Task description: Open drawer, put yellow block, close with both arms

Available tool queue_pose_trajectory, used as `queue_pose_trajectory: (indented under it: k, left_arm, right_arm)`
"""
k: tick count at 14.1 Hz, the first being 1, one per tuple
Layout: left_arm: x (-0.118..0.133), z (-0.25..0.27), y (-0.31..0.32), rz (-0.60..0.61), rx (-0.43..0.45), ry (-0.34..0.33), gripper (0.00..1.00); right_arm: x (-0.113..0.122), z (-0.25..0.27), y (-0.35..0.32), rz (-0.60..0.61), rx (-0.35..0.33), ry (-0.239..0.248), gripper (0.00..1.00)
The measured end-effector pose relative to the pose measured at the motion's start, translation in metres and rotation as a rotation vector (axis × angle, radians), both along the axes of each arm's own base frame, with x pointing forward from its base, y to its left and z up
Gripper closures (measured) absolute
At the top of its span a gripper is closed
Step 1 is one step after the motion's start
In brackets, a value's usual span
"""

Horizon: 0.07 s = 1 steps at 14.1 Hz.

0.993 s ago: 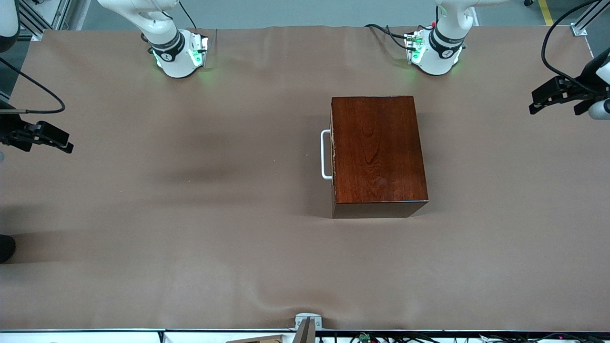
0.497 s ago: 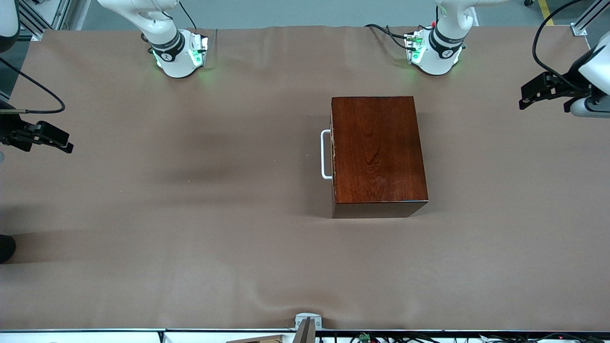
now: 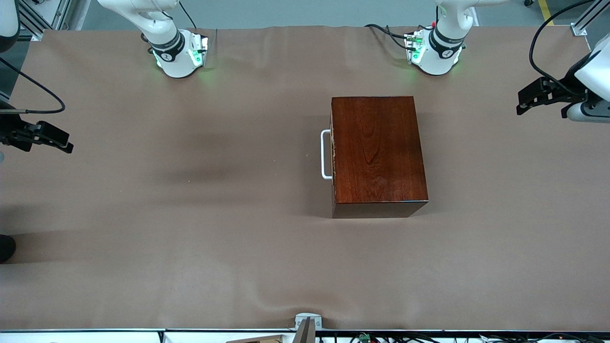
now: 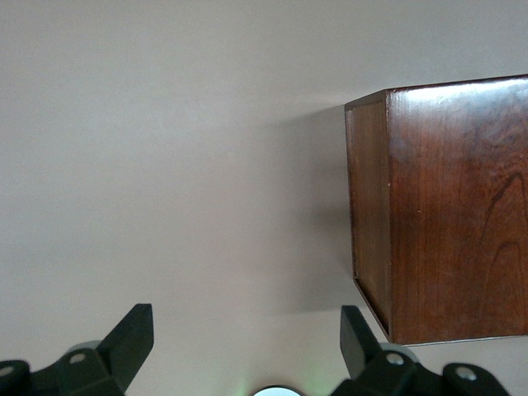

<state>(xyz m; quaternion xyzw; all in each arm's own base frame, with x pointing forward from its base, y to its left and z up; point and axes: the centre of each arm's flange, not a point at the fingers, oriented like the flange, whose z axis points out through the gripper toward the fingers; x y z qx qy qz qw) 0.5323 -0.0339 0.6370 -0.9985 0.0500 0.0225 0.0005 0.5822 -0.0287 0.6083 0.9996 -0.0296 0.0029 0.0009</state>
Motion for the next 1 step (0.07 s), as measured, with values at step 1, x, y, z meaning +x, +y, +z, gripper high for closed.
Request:
queue_pose_trajectory:
  k: [1]
  left_arm:
    - [0.0003, -0.0005, 0.0000, 0.000, 0.000, 0.001, 0.00]
  right_arm:
    - [0.0000, 0.0000, 0.0000, 0.000, 0.000, 0.000, 0.00]
